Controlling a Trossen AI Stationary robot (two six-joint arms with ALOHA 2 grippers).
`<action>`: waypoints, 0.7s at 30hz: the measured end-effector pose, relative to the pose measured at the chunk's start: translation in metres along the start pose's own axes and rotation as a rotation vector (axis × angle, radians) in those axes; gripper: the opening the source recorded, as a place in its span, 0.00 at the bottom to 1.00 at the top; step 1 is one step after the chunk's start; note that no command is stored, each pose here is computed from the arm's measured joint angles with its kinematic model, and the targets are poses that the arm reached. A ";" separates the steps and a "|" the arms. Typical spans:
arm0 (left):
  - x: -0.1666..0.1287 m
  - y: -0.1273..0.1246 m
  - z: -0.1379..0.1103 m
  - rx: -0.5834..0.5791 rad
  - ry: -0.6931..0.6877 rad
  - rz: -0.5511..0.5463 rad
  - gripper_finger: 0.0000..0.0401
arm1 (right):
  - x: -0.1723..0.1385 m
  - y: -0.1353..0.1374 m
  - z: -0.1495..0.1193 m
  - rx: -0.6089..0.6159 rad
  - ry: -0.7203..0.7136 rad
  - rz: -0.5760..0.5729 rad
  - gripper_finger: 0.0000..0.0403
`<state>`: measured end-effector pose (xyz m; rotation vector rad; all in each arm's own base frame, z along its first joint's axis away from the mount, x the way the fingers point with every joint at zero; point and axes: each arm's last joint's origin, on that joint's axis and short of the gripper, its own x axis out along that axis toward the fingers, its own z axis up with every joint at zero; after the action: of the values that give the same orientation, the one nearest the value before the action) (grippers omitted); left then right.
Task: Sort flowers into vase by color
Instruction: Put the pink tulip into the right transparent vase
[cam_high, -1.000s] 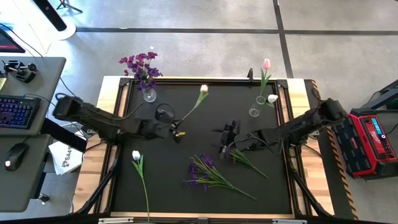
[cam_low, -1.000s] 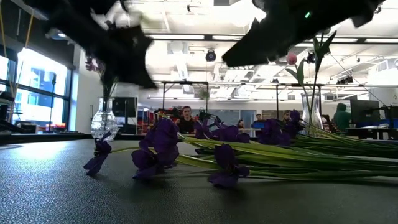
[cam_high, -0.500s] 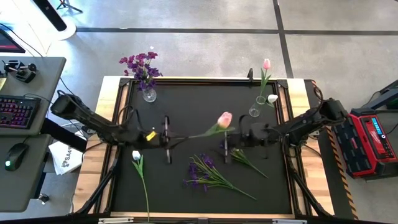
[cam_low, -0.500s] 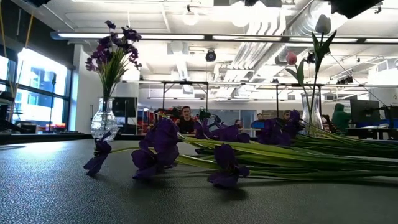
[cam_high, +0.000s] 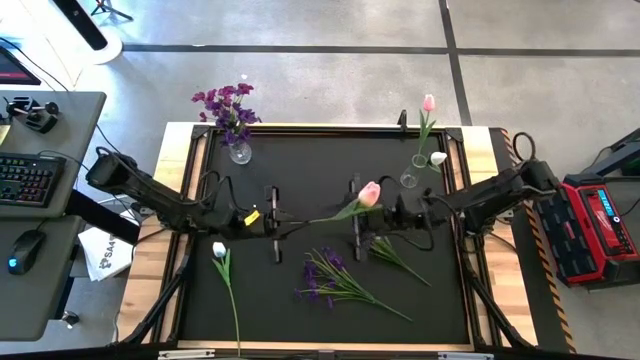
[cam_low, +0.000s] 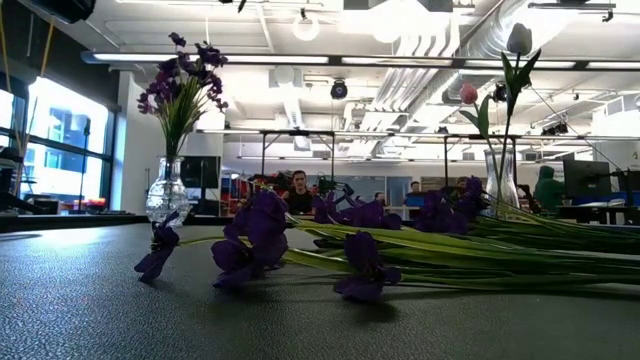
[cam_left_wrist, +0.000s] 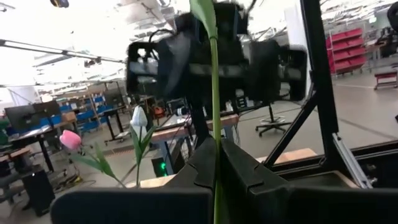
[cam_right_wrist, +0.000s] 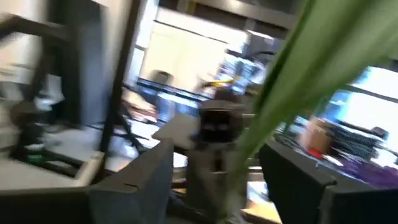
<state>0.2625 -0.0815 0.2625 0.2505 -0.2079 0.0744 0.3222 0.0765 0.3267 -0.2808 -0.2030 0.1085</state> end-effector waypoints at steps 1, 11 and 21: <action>0.000 0.000 -0.001 -0.007 0.003 0.000 0.00 | 0.002 -0.002 0.003 -0.003 0.028 -0.035 0.52; 0.000 -0.001 -0.003 -0.002 0.022 -0.001 0.00 | 0.009 0.007 0.021 0.005 0.204 -0.014 0.26; 0.001 0.003 -0.013 -0.014 0.128 0.080 0.05 | 0.004 0.017 0.032 -0.052 0.400 -0.226 0.03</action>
<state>0.2659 -0.0749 0.2515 0.2224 -0.0906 0.1675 0.3177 0.1019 0.3530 -0.3238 0.1600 -0.1768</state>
